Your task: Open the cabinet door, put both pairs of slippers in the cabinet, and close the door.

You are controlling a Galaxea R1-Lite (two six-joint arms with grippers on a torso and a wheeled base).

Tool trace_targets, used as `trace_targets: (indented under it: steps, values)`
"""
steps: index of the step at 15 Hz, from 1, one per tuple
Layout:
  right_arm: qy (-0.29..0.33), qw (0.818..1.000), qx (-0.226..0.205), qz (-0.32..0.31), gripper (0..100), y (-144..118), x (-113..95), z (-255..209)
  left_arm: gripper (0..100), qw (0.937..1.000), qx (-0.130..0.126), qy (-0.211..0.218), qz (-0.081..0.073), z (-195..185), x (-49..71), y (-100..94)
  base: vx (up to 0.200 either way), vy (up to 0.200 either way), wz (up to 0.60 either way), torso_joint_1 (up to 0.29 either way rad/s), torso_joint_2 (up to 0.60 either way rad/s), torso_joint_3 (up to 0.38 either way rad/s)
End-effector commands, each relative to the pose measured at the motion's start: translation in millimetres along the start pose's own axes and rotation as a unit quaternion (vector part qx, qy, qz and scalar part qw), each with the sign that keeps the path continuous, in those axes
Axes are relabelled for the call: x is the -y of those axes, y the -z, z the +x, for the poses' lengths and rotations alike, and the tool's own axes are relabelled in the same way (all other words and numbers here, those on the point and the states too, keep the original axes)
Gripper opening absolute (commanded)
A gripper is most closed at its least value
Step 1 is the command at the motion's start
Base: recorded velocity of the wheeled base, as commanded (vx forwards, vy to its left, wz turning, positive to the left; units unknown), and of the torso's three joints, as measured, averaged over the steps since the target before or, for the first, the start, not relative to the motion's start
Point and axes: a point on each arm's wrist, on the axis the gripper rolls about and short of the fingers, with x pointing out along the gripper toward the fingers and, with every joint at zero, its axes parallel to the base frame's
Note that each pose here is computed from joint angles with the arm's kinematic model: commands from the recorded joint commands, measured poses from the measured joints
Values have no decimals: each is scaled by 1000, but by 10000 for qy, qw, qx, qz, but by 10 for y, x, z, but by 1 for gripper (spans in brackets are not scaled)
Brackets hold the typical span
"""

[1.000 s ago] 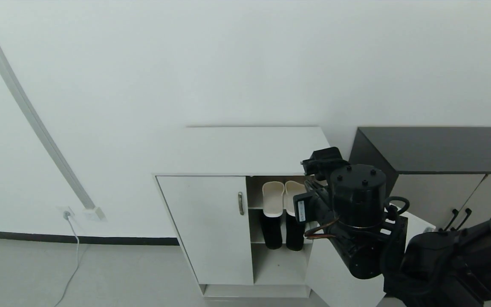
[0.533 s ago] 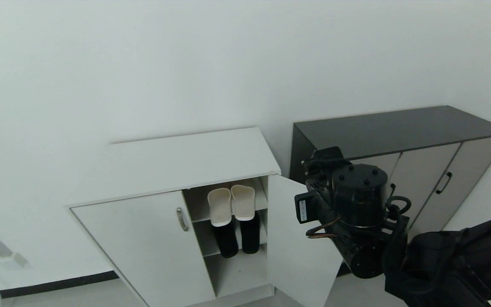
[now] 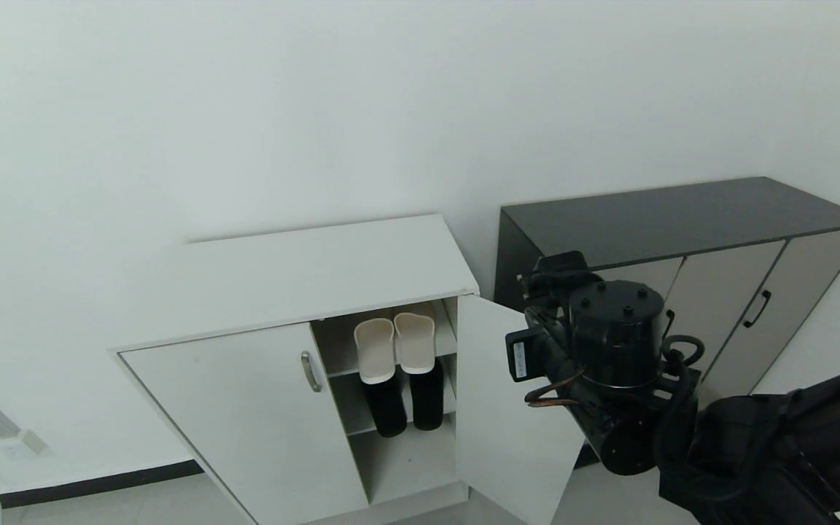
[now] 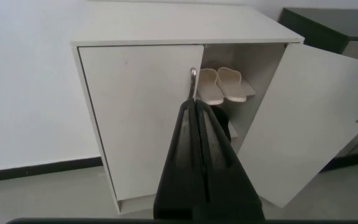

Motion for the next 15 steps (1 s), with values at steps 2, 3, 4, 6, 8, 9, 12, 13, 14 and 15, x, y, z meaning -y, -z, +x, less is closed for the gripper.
trace_targets:
  steps: [2, 3, 4, 6, 8, 9, 12, 13, 14, 15]
  values:
    - [7, 10000, -18, -14, 0, 15, -3, 11, 0, 10000, 1, -5, -4, 0, 0, -2, -200, 0, 0, 7, 5, 5]
    - [30, 10000, -26, -16, 0, 20, 8, 23, 0, 10000, 1, -5, -4, 0, 0, -2, -200, 0, 0, -7, 2, 7]
    - [45, 10000, -28, -14, 0, 21, 14, 33, 0, 10000, 1, -5, 4, 0, 0, -2, -200, 0, 0, -2, 2, 2]
    - [151, 9999, -55, -23, 0, 40, 55, 102, 0, 10000, 3, -20, 12, 0, -1, -2, -100, 0, 0, -1, -1, 1]
    - [171, 9999, -4, 7, 0, -3, 152, 225, 0, 10000, 1, -5, 4, 0, 0, -2, 0, 0, 0, 0, 0, 0]
    - [108, 9999, 38, 68, 0, -51, 241, 313, 0, 10000, 2, -13, 4, 0, 0, -2, 0, 0, 0, 0, 0, 0]
    - [452, 9986, -240, 103, 0, -245, 589, 697, 0, 10000, 2, -13, 12, 0, 0, -2, 0, 0, 0, 0, 0, 0]
    - [467, 9983, -308, 160, 0, -276, 646, 778, 0, 10000, 1, -5, 12, 0, 0, -2, 0, 0, 0, 0, 0, 0]
    - [494, 9972, -472, 305, 0, -343, 748, 960, 0, 10000, 1, -5, 12, 0, 0, -2, 0, 0, 0, 0, 0, 0]
    - [454, 9963, -620, 387, 0, -367, 800, 1071, 0, 10000, 1, -5, 12, 0, 1, -2, 0, 0, 0, 0, 0, 0]
